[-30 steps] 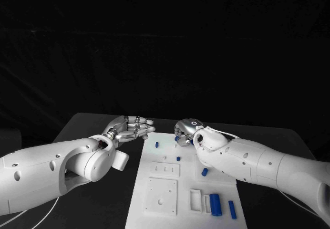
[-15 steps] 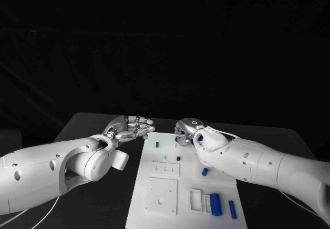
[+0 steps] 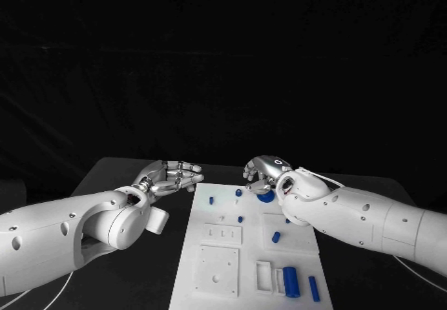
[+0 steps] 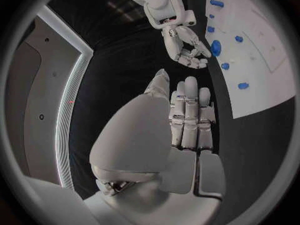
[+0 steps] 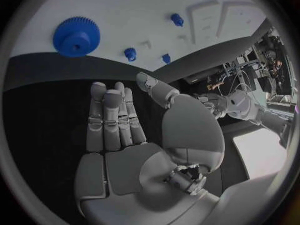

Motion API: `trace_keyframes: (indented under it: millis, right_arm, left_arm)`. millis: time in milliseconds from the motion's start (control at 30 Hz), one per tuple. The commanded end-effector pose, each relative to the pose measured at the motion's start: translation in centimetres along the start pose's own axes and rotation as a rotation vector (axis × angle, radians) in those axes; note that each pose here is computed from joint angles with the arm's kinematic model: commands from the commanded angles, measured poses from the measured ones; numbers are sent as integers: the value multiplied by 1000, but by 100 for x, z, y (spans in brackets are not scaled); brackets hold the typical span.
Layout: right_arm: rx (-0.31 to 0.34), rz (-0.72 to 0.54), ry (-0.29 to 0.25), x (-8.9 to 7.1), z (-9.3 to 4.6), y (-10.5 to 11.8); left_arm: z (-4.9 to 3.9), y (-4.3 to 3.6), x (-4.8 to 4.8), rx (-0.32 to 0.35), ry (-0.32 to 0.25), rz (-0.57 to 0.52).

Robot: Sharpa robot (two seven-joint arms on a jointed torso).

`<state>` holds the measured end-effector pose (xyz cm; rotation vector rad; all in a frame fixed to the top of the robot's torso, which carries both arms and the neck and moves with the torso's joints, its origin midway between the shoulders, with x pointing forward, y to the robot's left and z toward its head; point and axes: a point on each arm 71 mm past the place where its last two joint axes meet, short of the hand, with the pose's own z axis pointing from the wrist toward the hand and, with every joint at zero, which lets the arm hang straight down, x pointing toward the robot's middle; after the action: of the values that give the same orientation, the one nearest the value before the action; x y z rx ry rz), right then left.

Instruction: Assemble the parts on the task board

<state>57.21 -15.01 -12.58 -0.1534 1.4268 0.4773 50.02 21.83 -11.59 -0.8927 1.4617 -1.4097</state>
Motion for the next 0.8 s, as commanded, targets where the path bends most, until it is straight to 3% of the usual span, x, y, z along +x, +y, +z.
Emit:
trace_keyframes:
  millis: [33,267,367,633,800]
  right_arm:
    - [7,49,42,-64,-31,-128]
    - [63,64,95,-153,-60,-407]
    - [110,97,160,-115,-27,-532]
    - [116,76,193,-63,34,-555]
    - [128,58,231,61,3,-581]
  left_arm:
    - [3,-22,-2,18,19,0]
    - [11,-17,-21,17,16,1]
    - [13,-15,-34,17,13,2]
    - [34,-12,-23,17,19,2]
    - [34,-10,-25,16,16,3]
